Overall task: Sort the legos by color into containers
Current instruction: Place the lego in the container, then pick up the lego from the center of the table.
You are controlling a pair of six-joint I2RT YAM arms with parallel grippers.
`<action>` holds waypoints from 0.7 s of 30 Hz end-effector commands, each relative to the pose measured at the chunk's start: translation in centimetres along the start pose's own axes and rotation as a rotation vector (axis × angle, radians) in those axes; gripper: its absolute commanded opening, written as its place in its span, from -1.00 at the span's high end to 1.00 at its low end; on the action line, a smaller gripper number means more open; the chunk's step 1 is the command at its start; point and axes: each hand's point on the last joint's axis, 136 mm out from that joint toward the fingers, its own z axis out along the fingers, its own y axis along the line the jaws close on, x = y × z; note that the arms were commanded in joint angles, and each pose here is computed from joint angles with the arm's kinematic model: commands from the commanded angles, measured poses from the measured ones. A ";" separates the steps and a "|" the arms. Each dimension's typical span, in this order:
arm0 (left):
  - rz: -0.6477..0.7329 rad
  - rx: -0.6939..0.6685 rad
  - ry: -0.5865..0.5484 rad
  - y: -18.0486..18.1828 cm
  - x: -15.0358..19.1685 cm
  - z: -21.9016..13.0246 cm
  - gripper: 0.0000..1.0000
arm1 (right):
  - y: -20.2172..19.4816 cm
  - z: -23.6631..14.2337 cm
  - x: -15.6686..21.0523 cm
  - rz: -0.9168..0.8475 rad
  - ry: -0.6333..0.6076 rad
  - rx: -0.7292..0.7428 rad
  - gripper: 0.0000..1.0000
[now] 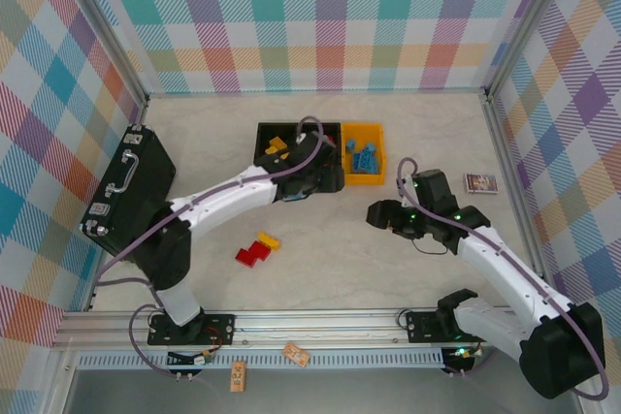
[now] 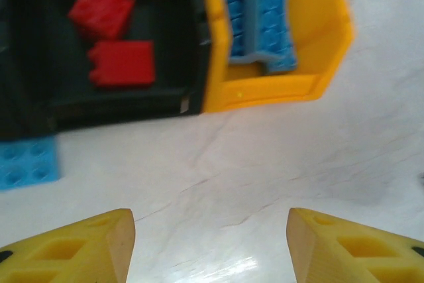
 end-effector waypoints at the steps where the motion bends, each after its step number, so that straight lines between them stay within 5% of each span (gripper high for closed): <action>1: -0.019 -0.045 -0.134 2.2 -0.9 -1.7 -0.24 | 3.4 0.0 -1.5 -0.123 -0.041 -0.086 -0.32; 7: -0.011 -0.131 -0.225 6.3 0.9 -2.2 -0.43 | 6.1 1.0 -2.7 -0.215 -0.084 -0.164 -0.43; 13: 0.005 -0.180 -0.270 8.2 1.8 0.0 -0.97 | 6.9 1.7 -3.4 -0.236 -0.089 -0.188 -0.47; 21: 0.044 -0.262 -0.257 10.2 2.1 3.9 -1.00 | 6.0 1.7 -2.9 -0.236 -0.091 -0.165 -0.46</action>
